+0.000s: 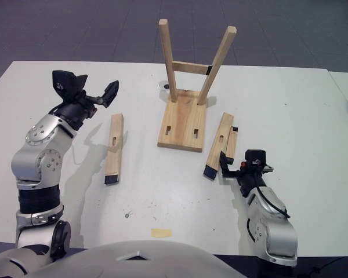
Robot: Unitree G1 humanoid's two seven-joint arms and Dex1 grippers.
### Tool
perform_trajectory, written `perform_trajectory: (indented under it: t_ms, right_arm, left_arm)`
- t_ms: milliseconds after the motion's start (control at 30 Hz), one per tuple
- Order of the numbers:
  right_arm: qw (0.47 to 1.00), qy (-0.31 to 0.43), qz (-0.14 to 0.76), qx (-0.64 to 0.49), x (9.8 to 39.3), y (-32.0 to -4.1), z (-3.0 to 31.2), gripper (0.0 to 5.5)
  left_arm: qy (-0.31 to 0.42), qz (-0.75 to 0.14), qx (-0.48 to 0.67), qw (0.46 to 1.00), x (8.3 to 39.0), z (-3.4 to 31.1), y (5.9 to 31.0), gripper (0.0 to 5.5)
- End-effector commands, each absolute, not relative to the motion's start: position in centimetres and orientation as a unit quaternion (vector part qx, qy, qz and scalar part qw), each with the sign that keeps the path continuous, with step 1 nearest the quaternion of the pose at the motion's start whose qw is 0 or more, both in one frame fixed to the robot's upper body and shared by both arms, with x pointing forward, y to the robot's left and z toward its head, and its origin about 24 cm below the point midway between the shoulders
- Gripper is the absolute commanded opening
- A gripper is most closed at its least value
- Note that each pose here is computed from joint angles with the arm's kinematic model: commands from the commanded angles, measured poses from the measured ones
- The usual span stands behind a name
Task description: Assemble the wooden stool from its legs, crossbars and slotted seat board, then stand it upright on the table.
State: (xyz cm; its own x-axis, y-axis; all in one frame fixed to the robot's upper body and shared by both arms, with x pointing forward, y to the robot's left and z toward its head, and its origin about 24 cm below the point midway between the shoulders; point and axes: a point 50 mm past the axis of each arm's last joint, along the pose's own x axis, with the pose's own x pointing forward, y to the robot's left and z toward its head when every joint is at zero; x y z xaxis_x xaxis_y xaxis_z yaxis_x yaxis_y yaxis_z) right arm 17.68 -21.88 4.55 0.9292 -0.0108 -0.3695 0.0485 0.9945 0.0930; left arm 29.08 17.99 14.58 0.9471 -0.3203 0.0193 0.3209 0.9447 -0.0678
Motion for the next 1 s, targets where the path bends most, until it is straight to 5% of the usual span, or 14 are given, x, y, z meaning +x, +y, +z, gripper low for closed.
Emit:
perform_trajectory:
  t_ms: [33, 333, 1000]
  right_arm:
    - [0.980, 0.188, -0.029, 0.057, 17.4, -22.2, 4.5, 5.39]
    - [0.966, 0.256, -0.037, 0.020, 16.4, -21.4, 3.3, 5.39]
    - [0.946, 0.319, -0.031, 0.039, 18.0, -21.4, 0.9, 2.37]
  left_arm:
    - [0.002, -0.163, -0.030, 0.986, 28.9, 14.5, 17.9, 5.40]
    - [0.007, -0.163, -0.027, 0.986, 29.0, 14.3, 18.0, 5.40]
    - [0.015, -0.161, -0.020, 0.987, 29.1, 13.8, 17.7, 5.40]
